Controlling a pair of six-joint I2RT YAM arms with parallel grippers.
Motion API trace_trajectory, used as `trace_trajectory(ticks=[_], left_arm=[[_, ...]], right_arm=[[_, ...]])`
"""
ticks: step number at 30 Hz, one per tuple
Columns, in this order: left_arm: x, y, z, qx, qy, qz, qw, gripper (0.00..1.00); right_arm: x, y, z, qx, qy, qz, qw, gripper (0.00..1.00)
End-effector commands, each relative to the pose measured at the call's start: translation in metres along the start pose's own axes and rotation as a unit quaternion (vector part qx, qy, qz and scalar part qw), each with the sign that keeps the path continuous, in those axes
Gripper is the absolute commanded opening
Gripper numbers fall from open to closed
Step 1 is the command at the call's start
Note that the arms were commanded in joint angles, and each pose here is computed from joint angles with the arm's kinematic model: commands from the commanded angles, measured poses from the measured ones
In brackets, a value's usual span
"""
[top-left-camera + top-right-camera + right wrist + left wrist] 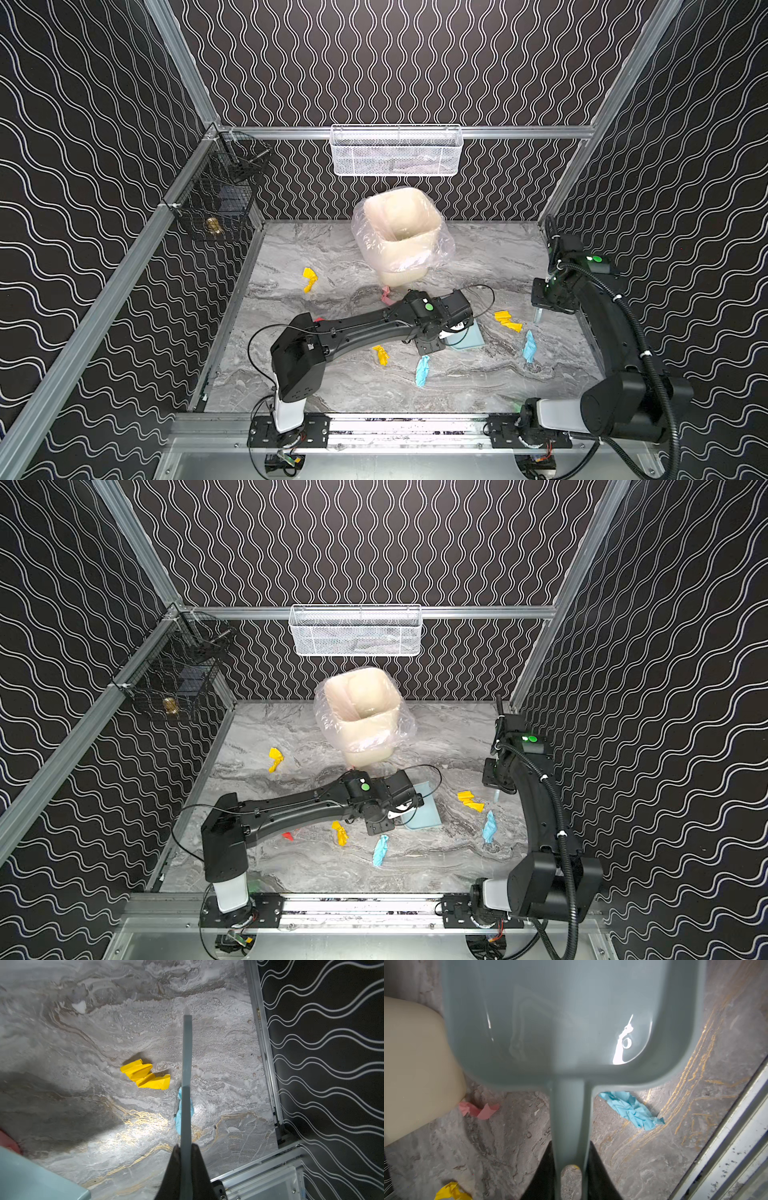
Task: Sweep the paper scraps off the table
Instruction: 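Lower the dustpan by the yellow scraps with left while right brings the brush, then sweep the yellow scraps into the dustpan with the right gripper's brush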
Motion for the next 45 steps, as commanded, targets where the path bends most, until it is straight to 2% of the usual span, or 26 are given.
trace_trajectory(ticks=[1, 10, 22, 27, 31, 35, 45], left_arm=[[0.009, 0.009, -0.007, -0.018, 0.016, -0.019, 1.000, 0.00], [0.013, 0.029, -0.012, -0.050, 0.010, -0.004, 0.999, 0.00], [-0.009, 0.044, -0.004, -0.075, -0.036, 0.027, 0.996, 0.00], [-0.008, 0.049, -0.005, -0.079, -0.042, 0.032, 0.995, 0.00], [-0.006, 0.051, -0.004, -0.082, -0.048, 0.031, 0.995, 0.00], [-0.001, 0.053, 0.001, -0.080, -0.050, 0.028, 0.995, 0.00], [0.008, 0.067, 0.018, -0.078, -0.059, 0.041, 0.994, 0.00]], right_arm=[[0.008, 0.005, 0.009, 0.006, -0.047, -0.016, 0.999, 0.00], [0.004, 0.018, 0.036, 0.006, -0.121, 0.005, 0.993, 0.00], [0.002, 0.000, 0.076, 0.054, -0.191, -0.002, 0.980, 0.00], [0.006, -0.015, 0.092, 0.081, -0.193, -0.002, 0.978, 0.00], [0.013, -0.014, 0.067, 0.002, -0.170, -0.018, 0.985, 0.00], [0.009, -0.001, 0.043, -0.040, -0.159, 0.020, 0.986, 0.00], [0.011, 0.014, 0.058, -0.001, -0.176, 0.036, 0.984, 0.00]])
Point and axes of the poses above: each gripper's point midway between its finger pads, its own y axis out along the fingers, its own z axis along the line the jaws close on, x = y × z, the point moved 3 cm from there along -y, back along the fingers, and after that the axes turned 7 degrees about -y, right-handed, at the moved point
